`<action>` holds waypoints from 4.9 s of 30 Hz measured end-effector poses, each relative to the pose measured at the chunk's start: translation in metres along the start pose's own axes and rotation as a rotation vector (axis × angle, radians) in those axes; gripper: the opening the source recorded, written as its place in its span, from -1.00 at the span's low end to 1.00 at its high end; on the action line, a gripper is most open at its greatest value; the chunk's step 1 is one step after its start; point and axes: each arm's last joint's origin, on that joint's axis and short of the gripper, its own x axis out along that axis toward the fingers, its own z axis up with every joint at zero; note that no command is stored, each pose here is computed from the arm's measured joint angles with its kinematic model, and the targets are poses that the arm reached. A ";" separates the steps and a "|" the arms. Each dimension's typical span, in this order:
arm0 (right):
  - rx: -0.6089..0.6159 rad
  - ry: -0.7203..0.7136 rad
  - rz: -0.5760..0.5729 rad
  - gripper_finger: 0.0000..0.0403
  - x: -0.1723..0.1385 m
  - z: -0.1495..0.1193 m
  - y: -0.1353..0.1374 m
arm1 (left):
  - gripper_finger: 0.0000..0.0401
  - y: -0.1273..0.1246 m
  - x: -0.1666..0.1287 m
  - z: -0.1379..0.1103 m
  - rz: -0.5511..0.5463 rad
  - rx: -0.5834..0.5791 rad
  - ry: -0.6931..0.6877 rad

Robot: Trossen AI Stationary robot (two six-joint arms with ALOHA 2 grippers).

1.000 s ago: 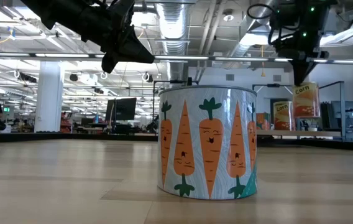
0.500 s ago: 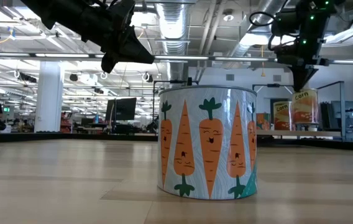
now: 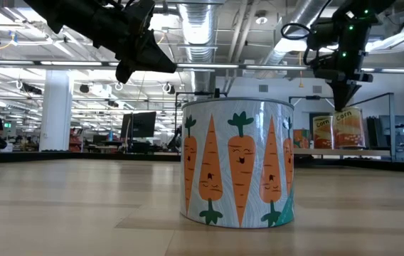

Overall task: Pick and place cans onto a shelf
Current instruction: Put the orange canned corn on the shelf, then put the canned carrot on the shelf

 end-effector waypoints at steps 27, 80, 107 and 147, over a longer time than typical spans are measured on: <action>-0.031 -0.060 0.027 -0.65 -0.038 0.006 0.009 | -1.00 -0.004 -0.001 -0.003 -0.081 -0.008 0.047; -0.498 0.170 0.793 -0.88 -0.082 -0.145 0.400 | -1.00 -0.028 -0.086 -0.041 -0.156 0.173 0.060; -0.694 0.192 0.468 0.01 -0.071 -0.172 0.476 | -1.00 -0.036 -0.115 -0.047 -0.366 0.267 0.119; -0.941 0.197 0.132 -0.98 -0.034 -0.092 0.433 | -1.00 -0.016 -0.126 -0.038 -0.254 0.195 0.075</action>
